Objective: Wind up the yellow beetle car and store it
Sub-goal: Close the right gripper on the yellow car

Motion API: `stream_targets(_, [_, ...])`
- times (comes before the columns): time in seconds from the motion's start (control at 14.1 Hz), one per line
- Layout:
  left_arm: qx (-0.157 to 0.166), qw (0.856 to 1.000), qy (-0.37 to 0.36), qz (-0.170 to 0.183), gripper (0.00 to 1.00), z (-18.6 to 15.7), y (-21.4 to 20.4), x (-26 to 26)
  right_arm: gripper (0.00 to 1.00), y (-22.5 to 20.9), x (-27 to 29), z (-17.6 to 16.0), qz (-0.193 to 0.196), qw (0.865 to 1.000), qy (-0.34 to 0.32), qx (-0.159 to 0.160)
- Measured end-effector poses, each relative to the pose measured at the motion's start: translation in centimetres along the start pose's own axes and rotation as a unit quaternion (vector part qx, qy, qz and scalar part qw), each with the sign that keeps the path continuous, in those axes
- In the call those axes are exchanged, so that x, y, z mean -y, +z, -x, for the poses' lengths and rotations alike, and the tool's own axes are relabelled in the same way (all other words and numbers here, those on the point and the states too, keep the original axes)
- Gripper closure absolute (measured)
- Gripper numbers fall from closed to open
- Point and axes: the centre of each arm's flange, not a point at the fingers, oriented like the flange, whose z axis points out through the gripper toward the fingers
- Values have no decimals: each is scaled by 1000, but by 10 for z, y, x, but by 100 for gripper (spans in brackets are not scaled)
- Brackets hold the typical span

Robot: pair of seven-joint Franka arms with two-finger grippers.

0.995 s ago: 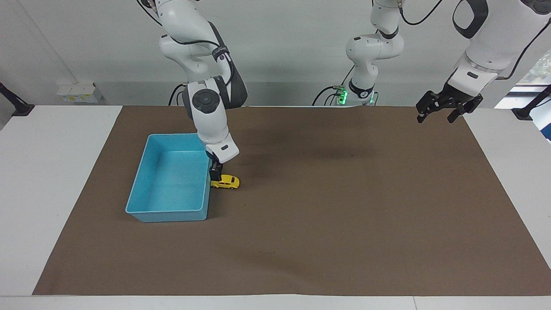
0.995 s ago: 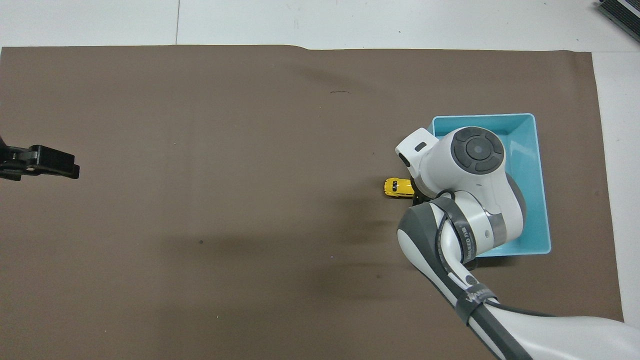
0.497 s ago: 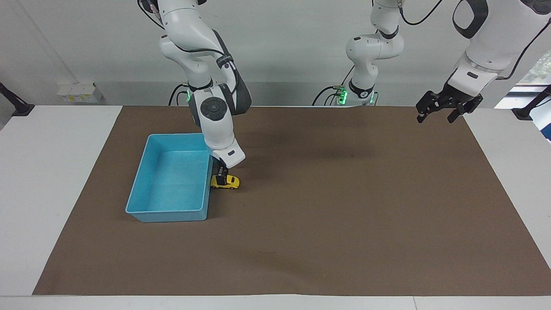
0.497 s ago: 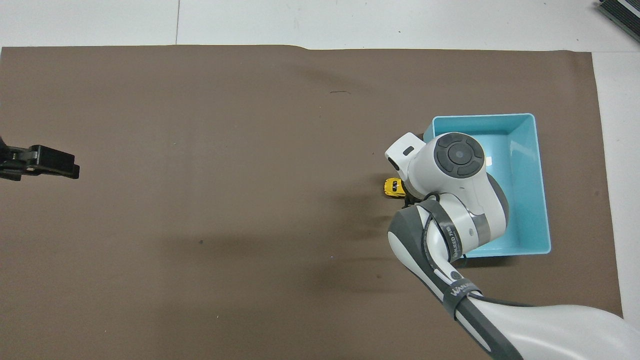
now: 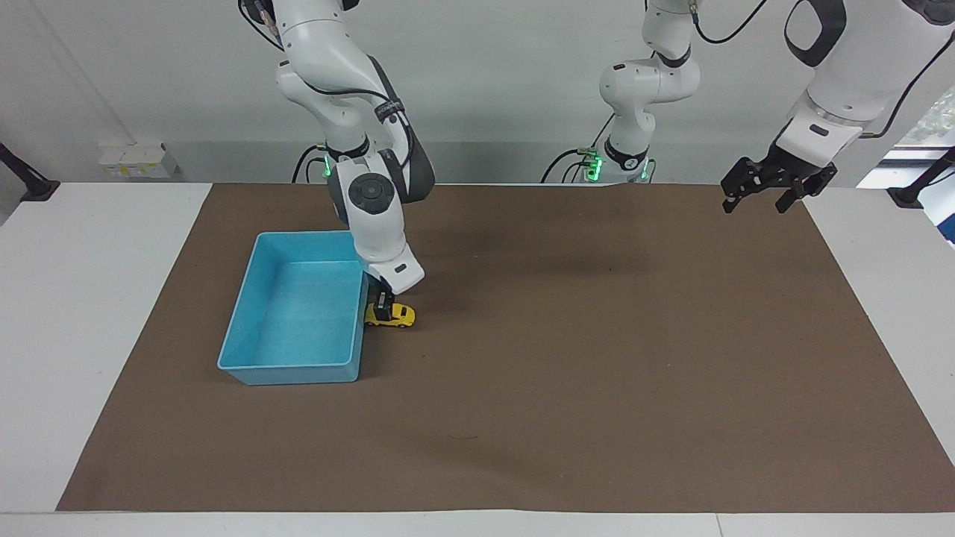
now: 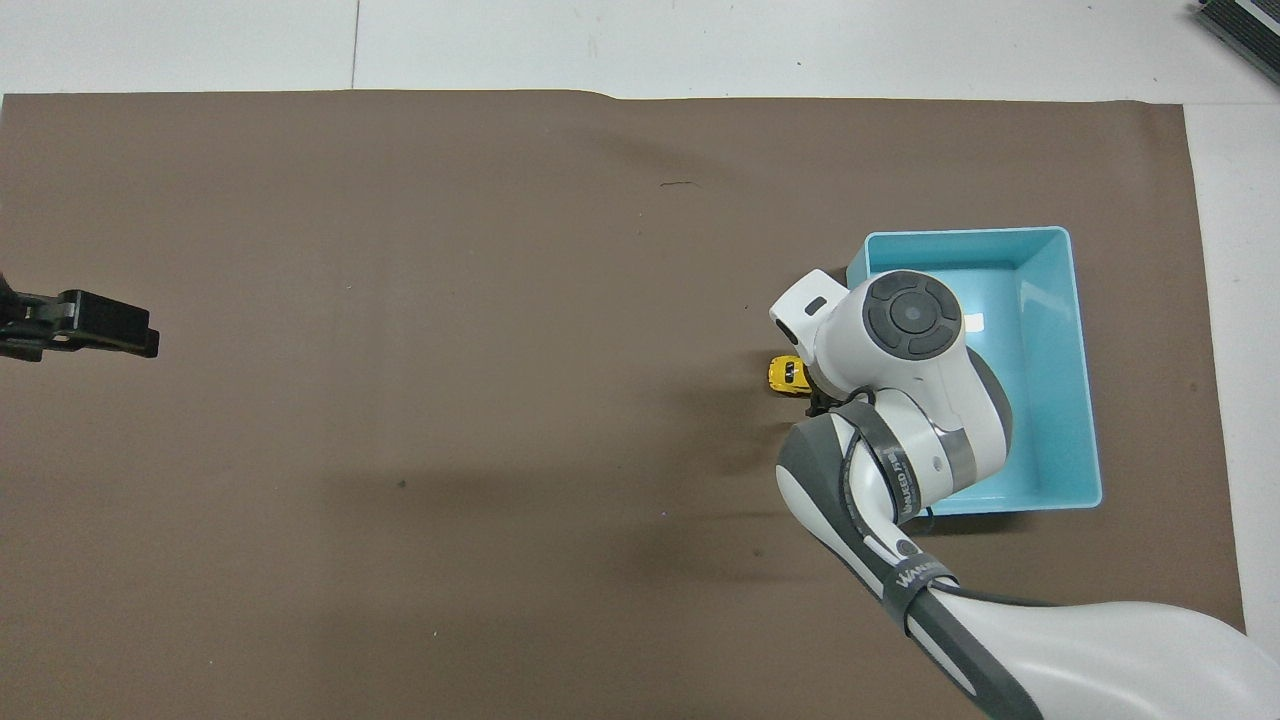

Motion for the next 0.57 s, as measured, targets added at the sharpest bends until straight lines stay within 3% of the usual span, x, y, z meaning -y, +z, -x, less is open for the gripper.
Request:
stream_targets(0.07, [0, 1000, 0, 0, 0, 0, 0, 0, 25, 3, -1, 1, 2, 1000, -5, 6])
stream_targets(0.21, [0, 1000, 0, 0, 0, 0, 0, 0, 43, 5, -2, 2, 5, 1000, -8, 9])
stream_targets(0.5, [0, 1000, 0, 0, 0, 0, 0, 0, 44, 5, -2, 2, 6, 1000, -8, 9])
stream_targets(0.57, [0, 1000, 0, 0, 0, 0, 0, 0, 52, 4, -3, 2, 7, 1000, -8, 8])
